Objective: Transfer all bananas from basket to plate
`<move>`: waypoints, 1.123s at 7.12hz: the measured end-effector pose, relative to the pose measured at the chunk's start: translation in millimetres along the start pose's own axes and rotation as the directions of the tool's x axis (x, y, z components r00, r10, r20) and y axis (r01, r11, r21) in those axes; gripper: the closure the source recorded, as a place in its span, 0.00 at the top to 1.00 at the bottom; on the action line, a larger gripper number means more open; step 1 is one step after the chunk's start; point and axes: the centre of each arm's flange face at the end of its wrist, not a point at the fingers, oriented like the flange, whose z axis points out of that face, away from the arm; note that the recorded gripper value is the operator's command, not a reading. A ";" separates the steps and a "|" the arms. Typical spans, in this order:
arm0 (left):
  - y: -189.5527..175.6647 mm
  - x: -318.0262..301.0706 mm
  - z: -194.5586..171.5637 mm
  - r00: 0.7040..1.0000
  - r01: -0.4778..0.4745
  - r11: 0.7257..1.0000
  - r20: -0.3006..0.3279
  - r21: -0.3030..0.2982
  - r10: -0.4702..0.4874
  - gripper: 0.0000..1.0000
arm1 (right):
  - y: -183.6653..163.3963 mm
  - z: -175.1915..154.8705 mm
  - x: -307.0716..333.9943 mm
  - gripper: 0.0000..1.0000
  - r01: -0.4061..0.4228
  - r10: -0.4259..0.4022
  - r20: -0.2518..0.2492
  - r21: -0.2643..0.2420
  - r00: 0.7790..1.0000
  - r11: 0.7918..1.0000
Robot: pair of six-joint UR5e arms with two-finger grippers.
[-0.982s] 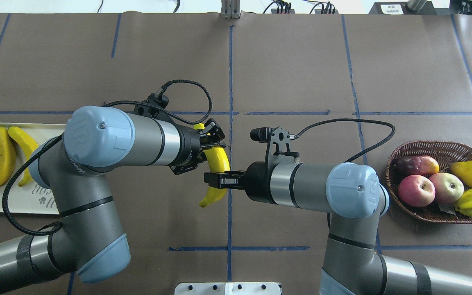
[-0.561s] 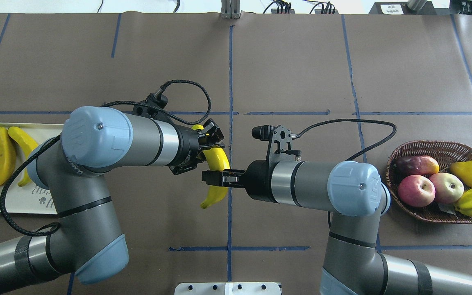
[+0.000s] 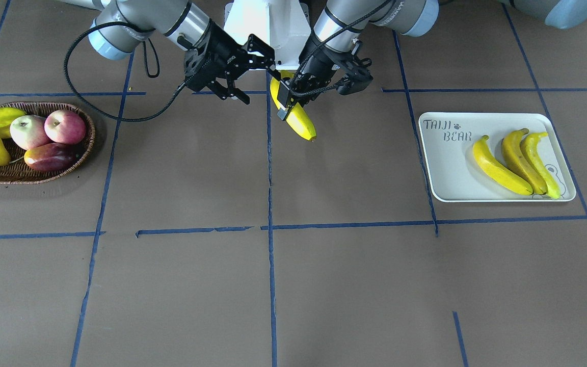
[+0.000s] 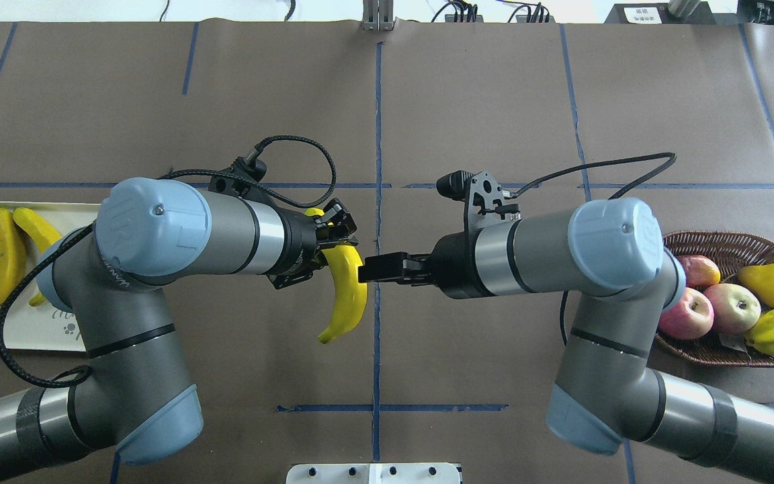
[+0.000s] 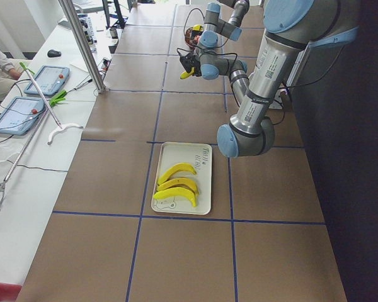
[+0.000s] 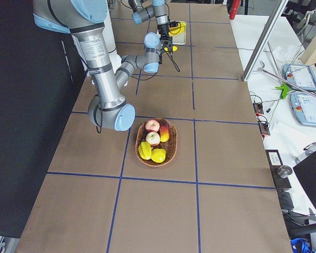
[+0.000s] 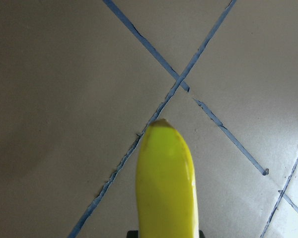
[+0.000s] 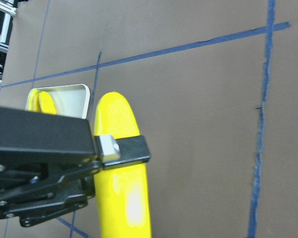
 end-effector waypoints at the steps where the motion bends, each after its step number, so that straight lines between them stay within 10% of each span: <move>1: -8.2 -10.0 3.1 1.000 0.001 1.000 0.023 0.013 -0.001 0.00 | -21.9 -21.9 15.1 1.00 -0.035 0.034 -0.060 -0.028 0.998 0.999; 4: -48.8 -55.6 12.4 0.982 -0.117 0.992 0.155 0.052 0.107 0.00 | -44.0 -50.1 88.5 1.00 -0.049 0.037 -0.225 -0.047 0.974 0.998; 8: -150.4 -92.7 -11.9 0.894 -0.216 0.976 0.408 0.026 0.187 0.06 | -61.3 -89.3 167.3 1.00 0.064 -0.126 -0.459 -0.148 0.879 0.987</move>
